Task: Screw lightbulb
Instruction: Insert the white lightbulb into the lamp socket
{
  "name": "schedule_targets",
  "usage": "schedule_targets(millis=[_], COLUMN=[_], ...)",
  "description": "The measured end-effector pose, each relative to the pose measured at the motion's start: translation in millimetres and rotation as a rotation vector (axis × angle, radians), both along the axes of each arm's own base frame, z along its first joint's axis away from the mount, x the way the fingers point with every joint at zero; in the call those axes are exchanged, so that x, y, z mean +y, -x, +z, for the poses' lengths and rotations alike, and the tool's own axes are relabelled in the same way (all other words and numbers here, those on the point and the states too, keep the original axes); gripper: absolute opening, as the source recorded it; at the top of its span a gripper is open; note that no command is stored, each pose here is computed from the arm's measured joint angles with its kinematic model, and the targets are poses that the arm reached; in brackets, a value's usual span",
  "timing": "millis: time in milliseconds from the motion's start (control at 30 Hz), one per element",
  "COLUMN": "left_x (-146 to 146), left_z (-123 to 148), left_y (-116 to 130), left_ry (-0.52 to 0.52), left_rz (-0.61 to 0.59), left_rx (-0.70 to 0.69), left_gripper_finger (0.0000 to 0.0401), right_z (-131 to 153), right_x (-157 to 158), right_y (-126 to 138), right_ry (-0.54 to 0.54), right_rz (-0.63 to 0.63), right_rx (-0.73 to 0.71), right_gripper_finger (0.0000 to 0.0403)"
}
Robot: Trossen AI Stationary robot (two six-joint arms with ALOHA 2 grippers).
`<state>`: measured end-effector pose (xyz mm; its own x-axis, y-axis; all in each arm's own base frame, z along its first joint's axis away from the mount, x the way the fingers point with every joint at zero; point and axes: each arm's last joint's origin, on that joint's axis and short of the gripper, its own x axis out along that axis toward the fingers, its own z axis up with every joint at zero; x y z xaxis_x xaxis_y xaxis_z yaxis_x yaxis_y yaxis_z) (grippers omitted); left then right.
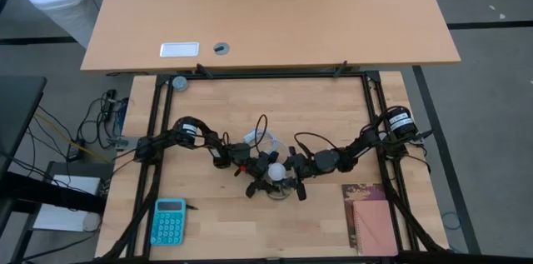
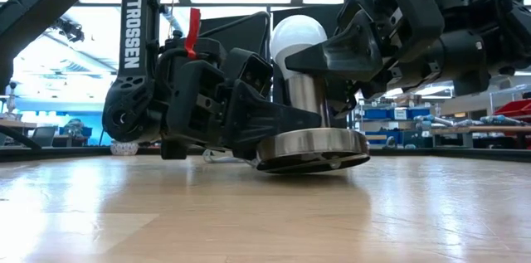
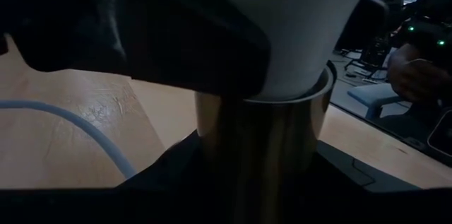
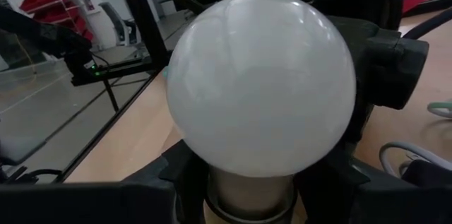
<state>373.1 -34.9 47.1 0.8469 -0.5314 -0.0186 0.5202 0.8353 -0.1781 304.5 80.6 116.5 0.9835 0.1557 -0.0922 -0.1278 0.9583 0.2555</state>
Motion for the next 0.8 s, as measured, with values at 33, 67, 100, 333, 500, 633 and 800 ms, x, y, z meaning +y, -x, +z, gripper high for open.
schedule_targets(millis=[33, 67, 100, 333, 500, 633, 800], left_x=[0.1, 0.2, 0.4, 2.2, 3.5, 4.7, 6.1], left_z=[-0.1, -0.2, -0.5, -1.3, -1.6, -1.6, -1.5], left_y=[-0.1, -0.1, -0.2, -1.2, -1.9, -2.4, -3.0], left_ry=[0.0, -0.001, -0.003, -0.007, -0.008, -0.007, -0.001], left_rz=[0.004, 0.01, 0.016, 0.097, 0.151, 0.198, 0.248], left_rx=[0.001, 0.001, 0.003, 0.011, 0.014, 0.016, 0.018], left_gripper_finger=[0.0198, 0.0198, 0.0198, 0.0198, 0.0198, 0.0198, 0.0198], right_z=[0.0, 0.0, 0.0, -0.6, -1.5, -1.7, -1.8], right_x=[0.7, 1.3, 2.2, 6.5, 7.8, 8.9, 11.1], right_y=[0.2, 0.4, 0.7, 2.7, 3.6, 4.3, 5.5], right_ry=[0.001, 0.002, 0.003, 0.01, 0.002, 0.007, 0.014], right_rz=[-0.007, -0.016, -0.023, -0.093, -0.148, -0.181, -0.217], right_rx=[0.0, -0.001, -0.001, 0.003, 0.011, 0.013, 0.013], right_gripper_finger=[0.0182, 0.0182, 0.0182, 0.0181, 0.0181, 0.0181, 0.0181])
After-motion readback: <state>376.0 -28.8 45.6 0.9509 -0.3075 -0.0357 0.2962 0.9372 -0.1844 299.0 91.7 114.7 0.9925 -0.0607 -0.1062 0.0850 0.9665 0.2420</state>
